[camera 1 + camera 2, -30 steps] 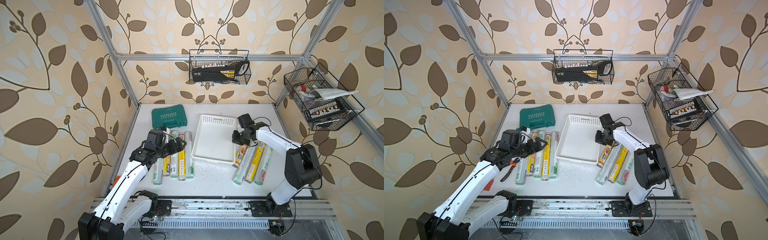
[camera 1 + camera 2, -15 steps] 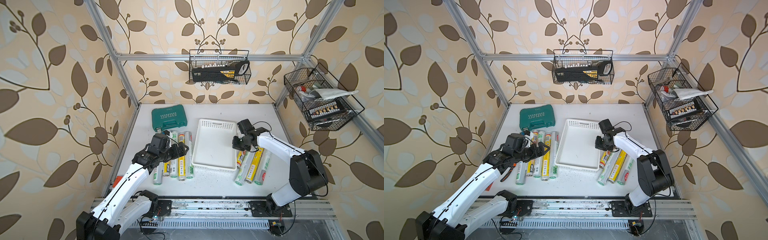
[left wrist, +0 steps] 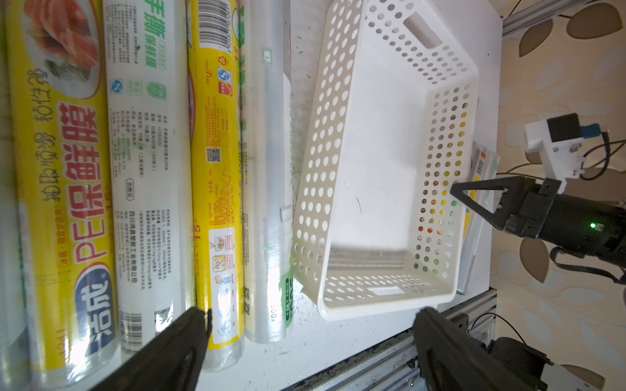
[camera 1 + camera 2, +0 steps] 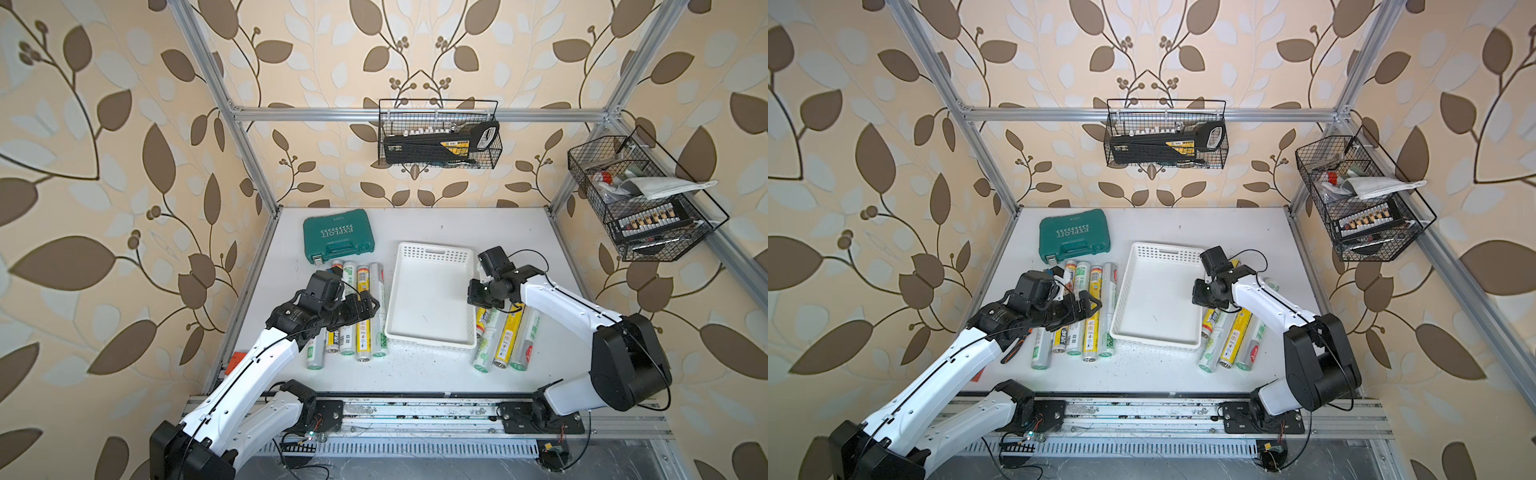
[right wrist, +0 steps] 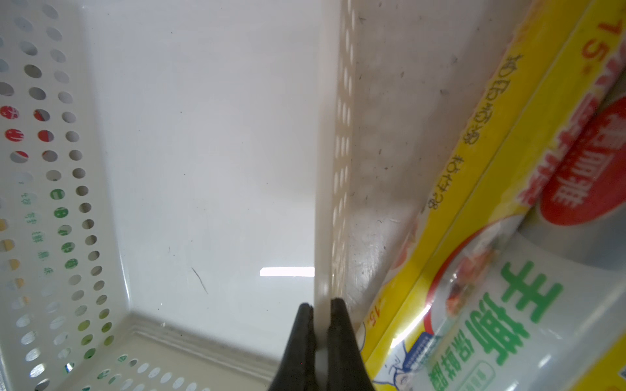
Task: Put the plastic wrap into the basket
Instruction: Move the basket to the center of the board.
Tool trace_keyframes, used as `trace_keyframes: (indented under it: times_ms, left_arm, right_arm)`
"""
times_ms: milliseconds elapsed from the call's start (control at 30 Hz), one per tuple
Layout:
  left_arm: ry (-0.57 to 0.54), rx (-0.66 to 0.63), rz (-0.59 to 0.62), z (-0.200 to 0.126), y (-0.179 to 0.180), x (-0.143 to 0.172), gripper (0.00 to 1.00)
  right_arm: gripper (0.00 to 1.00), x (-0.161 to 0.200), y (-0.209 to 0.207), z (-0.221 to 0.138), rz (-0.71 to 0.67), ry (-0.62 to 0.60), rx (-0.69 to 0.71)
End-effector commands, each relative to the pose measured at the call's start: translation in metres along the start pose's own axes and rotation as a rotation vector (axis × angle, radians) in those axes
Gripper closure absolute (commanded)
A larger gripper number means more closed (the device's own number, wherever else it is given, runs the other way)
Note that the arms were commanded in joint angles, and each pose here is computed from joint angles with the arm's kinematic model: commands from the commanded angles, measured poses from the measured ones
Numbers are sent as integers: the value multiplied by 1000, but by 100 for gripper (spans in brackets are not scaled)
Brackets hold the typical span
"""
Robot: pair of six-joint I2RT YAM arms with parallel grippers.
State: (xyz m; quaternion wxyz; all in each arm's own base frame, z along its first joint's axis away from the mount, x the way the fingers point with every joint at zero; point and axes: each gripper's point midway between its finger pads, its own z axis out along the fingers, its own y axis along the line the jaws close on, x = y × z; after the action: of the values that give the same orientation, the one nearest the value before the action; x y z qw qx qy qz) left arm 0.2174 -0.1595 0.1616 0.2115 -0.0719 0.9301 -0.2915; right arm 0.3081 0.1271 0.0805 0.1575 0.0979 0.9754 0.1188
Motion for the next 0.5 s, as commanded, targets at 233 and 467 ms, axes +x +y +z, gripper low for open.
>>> trace_keyframes:
  times_ms: [233,467]
  left_arm:
    - [11,9,32,3,-12,-2,1]
    - [6,8,61,0,-16,-6,1]
  right_arm:
    - [74,-2,-6,-4,-82,7,52]
    - [62,-17,5,-39,-57,-31,33]
